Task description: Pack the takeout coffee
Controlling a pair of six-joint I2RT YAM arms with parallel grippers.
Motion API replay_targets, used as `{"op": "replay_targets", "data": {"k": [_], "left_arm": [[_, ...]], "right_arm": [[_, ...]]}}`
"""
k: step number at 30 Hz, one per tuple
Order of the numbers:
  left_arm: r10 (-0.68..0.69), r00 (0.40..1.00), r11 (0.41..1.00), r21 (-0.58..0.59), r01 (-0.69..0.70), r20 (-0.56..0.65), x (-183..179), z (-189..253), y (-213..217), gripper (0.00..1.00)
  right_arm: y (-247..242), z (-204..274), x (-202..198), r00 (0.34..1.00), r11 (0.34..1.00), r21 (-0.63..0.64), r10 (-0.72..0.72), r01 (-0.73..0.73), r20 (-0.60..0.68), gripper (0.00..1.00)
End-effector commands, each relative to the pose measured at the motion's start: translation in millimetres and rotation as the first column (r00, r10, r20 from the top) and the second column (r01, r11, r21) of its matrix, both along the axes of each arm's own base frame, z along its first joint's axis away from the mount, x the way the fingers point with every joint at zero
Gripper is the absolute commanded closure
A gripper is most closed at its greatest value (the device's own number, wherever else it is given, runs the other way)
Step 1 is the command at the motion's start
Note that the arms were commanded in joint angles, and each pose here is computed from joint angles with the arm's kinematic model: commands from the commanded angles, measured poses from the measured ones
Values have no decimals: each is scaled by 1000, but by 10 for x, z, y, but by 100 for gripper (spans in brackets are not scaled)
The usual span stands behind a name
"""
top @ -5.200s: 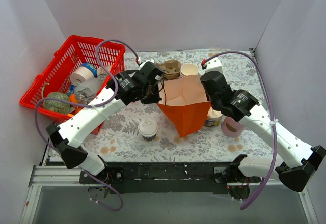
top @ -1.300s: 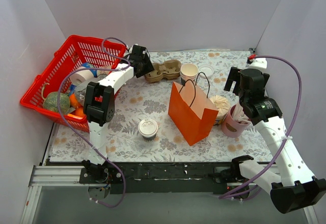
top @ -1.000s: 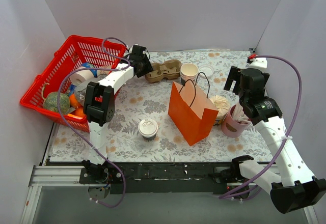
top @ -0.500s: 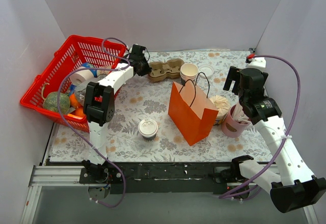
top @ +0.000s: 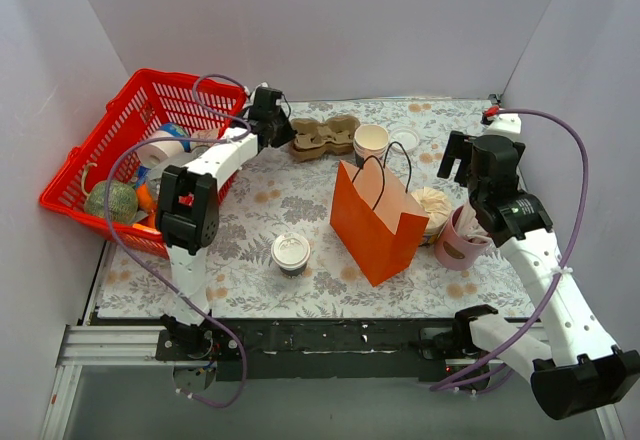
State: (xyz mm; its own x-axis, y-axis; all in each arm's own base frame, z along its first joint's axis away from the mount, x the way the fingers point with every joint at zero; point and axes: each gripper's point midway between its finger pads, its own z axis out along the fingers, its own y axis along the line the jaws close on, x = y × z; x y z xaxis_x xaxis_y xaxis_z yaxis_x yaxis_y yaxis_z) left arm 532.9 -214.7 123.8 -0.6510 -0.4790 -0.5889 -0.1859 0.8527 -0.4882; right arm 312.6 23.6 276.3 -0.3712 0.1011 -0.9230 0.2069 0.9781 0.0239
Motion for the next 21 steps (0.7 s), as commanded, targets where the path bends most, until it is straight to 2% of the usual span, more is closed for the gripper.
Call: {"op": "replay_targets", "data": {"k": [1, 11, 18, 21], "left_arm": [[19, 969, 998, -68, -3, 246, -50, 1097, 94, 100], [-32, 912, 992, -99, 79, 408, -268, 1901, 84, 100], [-46, 882, 989, -102, 106, 470, -355, 2236, 89, 100], [-101, 855, 979, -103, 176, 508, -447, 2401, 11, 100]], "right_arm": [[37, 261, 12, 993, 999, 22, 32, -35, 110, 5], [202, 560, -7, 961, 988, 51, 132, -148, 243, 6], [353, 781, -9, 923, 969, 53, 210, -239, 321, 6], [511, 952, 0, 880, 941, 8, 314, -339, 358, 7]]}}
